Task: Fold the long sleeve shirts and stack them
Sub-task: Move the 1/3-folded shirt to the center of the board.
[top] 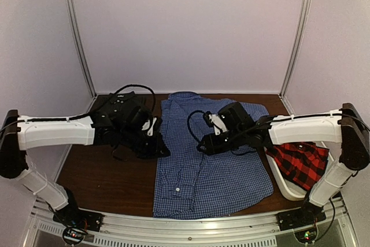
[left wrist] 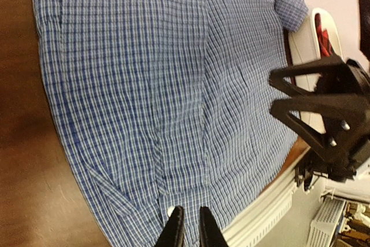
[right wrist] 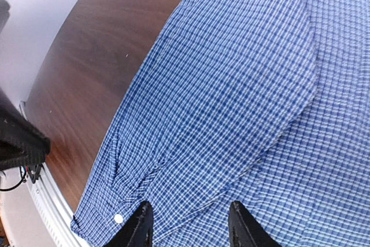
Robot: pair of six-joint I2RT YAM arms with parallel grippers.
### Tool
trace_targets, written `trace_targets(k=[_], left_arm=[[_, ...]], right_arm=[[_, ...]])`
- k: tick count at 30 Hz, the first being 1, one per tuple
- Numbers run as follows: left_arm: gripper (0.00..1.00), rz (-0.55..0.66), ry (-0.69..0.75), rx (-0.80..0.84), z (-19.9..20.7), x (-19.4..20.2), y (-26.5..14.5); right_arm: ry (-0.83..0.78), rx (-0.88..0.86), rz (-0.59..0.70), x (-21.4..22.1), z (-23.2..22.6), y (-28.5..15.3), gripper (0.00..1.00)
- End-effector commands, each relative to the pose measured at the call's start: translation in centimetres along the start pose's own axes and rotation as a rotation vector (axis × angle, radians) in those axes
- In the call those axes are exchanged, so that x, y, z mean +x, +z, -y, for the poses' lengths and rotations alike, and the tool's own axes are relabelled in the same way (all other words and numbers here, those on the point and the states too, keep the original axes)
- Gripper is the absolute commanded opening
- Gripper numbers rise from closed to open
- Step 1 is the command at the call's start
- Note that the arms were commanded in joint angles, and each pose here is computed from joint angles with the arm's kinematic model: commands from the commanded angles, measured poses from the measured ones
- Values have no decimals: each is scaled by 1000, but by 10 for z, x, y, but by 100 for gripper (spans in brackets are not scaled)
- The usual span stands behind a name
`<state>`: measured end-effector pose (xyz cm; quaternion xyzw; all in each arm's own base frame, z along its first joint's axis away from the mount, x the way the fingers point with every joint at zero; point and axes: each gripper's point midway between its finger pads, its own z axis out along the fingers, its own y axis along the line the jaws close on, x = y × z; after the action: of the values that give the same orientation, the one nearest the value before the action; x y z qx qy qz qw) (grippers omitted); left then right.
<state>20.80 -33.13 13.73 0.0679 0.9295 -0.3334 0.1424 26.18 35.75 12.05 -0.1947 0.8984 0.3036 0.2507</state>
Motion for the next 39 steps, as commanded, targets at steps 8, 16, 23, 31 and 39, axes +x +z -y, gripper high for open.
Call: trace_targets(k=[8,16,23,31,39], left_arm=[[9,154,-37,-45,-46,-115,70],[8,130,-129,-139,-113,-132,106],[8,102,-186,-215,-168,-130,108],[8,98,-199,-258,-215,-146,98],[8,133,-140,-259,-225,-186,79]], right_arm=[[26,122,186,-48,52,-51,51],[46,135,181,-36,63,-60,51],[49,166,157,-30,68,-66,51],[87,205,152,-23,75,-75,52],[127,331,192,-19,98,-90,53]])
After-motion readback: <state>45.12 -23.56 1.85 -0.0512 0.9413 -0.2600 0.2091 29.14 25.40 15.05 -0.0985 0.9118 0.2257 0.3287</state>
